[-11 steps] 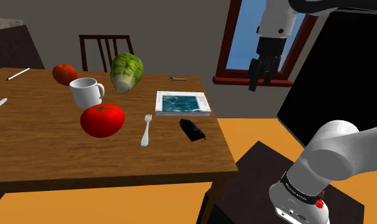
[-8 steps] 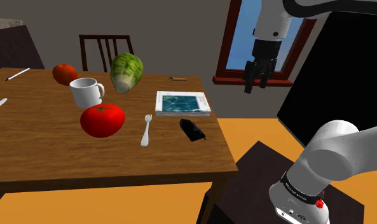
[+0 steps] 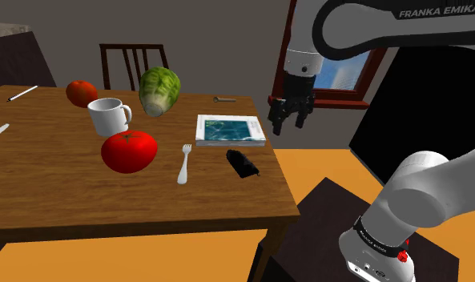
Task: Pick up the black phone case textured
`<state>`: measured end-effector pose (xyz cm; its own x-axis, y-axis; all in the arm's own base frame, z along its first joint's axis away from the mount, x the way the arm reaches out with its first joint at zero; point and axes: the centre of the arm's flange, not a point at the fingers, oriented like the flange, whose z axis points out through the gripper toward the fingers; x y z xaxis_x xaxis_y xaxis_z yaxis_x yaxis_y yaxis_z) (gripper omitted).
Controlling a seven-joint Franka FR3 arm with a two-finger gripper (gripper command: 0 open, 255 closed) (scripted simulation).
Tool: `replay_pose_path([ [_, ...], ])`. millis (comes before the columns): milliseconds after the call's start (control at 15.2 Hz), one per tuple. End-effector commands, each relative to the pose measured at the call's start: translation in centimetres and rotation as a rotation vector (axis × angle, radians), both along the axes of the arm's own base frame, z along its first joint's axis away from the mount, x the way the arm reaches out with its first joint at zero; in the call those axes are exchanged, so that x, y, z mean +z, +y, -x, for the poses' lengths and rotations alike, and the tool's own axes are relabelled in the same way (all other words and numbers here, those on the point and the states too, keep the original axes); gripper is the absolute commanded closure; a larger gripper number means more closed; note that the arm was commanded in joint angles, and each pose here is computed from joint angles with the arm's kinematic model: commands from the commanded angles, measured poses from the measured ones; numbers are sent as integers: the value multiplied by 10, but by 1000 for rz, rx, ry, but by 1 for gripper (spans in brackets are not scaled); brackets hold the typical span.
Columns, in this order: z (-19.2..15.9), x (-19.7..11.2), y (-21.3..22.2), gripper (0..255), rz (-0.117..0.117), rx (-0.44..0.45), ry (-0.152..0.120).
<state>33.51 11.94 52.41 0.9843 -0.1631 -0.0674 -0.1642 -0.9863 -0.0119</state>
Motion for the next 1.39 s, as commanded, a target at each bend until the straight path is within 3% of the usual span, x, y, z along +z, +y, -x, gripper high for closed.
replay_pose_path([
  [0,-11,-15,17,0,3,-17,-14],
  [660,-75,-84,97,0,21,-93,-69],
  [1254,-75,-124,97,0,21,-93,-69],
  [1320,-75,-124,98,255,21,-93,-69],
])
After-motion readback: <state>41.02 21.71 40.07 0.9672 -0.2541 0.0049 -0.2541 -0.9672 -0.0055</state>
